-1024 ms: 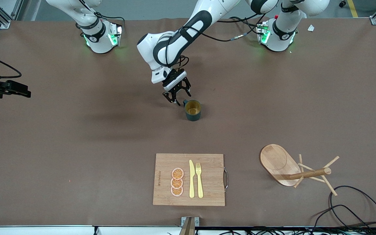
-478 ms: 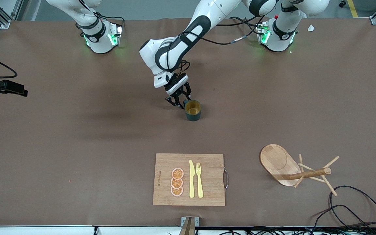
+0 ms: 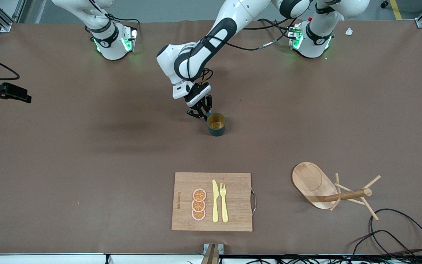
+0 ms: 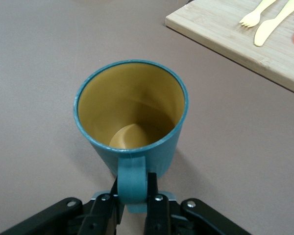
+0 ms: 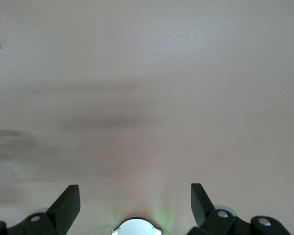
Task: Pass cup and hang on rack
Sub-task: 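Grasp the mug handle with the left gripper and lift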
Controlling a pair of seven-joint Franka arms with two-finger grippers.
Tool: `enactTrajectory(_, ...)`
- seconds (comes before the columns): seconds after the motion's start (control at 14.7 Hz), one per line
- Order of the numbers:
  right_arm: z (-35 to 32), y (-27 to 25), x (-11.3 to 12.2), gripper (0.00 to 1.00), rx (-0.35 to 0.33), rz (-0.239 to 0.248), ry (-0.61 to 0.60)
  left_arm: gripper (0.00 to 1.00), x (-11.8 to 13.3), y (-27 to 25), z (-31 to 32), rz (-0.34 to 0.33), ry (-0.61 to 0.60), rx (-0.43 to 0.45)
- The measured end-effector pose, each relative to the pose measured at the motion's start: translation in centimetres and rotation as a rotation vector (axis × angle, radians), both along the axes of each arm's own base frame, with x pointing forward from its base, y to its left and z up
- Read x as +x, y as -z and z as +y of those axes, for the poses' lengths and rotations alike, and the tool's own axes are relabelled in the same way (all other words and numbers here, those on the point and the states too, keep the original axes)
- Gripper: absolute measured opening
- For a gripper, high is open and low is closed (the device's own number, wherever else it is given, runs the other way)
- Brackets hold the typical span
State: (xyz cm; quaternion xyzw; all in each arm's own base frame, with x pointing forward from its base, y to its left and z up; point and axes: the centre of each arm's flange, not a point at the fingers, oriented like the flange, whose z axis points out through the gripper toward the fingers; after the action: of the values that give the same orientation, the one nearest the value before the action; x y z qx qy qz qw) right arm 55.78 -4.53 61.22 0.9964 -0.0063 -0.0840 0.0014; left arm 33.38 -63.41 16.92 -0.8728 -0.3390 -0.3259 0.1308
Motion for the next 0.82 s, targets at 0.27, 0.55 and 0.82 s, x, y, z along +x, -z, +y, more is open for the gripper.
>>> enactTrajectory(0.27, -0.3, -1.7, -1.7, 1.0, 0.0, -0.026, 0.007, 0.21, 0.8, -3.0, -0.9, -0.019, 0.004, -0.043)
enactTrajectory(0.55, -0.3, -2.4, -3.7, 1.0, 0.003, -0.037, 0.009, 0.21, 4.3, -10.7, -0.1, -0.002, -0.025, -0.127)
enactTrajectory(0.82, 0.3, -3.1, -4.4, 1.0, 0.001, -0.049, 0.022, 0.21, 9.9, -22.7, 3.9, 0.079, -0.064, -0.274)
